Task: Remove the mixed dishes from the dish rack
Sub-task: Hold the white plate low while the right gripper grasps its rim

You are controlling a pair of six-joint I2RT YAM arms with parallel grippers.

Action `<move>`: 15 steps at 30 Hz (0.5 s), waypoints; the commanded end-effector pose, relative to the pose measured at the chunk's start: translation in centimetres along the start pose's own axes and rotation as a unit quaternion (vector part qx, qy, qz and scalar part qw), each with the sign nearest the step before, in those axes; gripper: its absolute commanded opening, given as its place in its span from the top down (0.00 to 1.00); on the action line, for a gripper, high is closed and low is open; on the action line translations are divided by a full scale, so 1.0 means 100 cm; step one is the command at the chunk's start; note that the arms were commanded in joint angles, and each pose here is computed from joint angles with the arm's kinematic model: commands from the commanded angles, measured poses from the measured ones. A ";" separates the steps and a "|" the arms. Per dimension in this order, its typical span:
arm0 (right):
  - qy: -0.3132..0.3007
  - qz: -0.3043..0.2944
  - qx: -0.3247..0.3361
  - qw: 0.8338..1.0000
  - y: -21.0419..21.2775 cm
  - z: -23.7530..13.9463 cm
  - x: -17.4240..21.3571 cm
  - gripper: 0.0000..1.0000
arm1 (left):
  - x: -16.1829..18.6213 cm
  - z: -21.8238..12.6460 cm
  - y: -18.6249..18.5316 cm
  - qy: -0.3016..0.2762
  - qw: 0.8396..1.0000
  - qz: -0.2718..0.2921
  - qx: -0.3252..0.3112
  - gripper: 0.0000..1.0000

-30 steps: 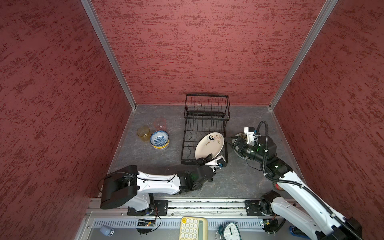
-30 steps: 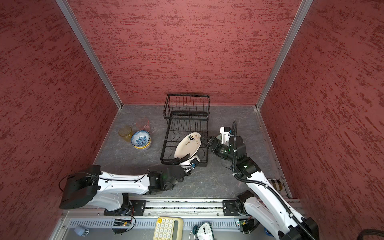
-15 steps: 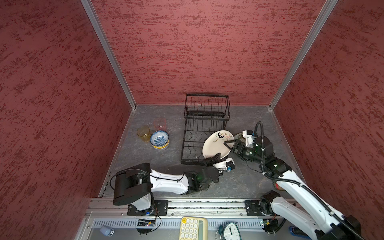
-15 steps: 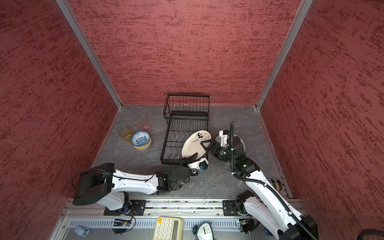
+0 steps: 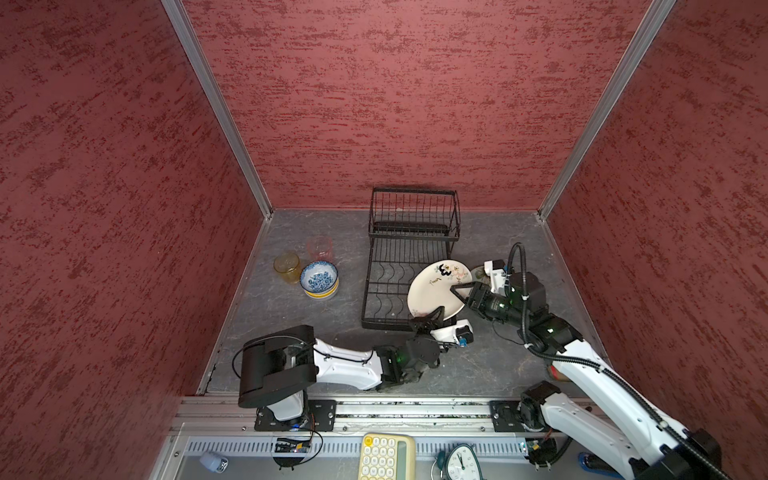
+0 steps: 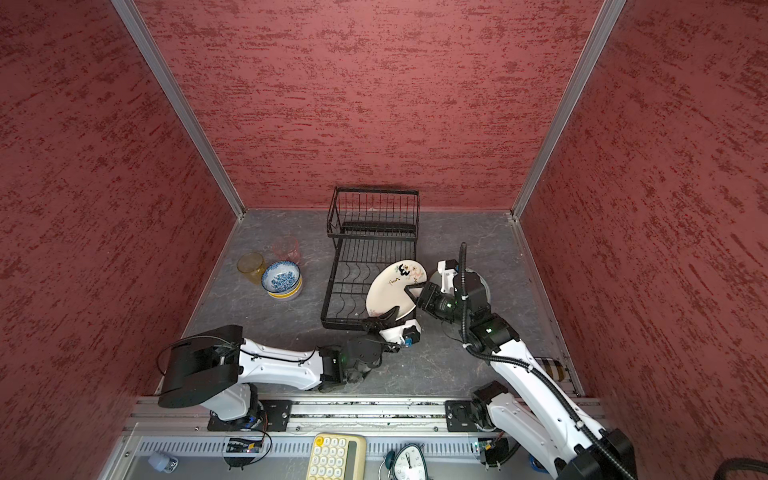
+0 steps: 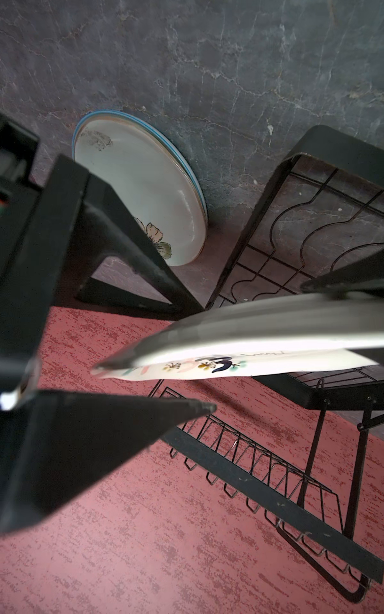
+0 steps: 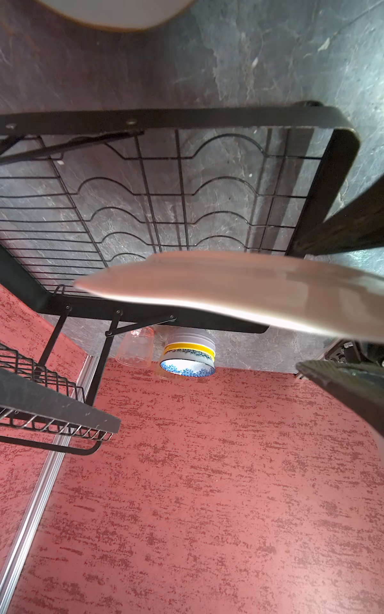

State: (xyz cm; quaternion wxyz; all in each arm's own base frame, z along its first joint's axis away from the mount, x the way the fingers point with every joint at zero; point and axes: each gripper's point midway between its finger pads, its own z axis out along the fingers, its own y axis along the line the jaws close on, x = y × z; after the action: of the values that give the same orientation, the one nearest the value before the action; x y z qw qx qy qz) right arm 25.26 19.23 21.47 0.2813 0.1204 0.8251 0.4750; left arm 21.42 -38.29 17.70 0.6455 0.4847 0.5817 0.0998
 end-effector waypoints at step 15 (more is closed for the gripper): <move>-0.002 0.013 -0.032 0.999 0.014 0.004 -0.010 0.73 | -0.028 -0.004 0.026 -0.050 0.997 -0.020 -0.061 1.00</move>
State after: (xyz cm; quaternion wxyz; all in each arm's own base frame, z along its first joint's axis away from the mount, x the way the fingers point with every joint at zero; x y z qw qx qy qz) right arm 25.72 19.56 21.50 0.2631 0.1359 0.8185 0.4924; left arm 21.36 -38.55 18.61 0.6626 0.4853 0.5572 0.1220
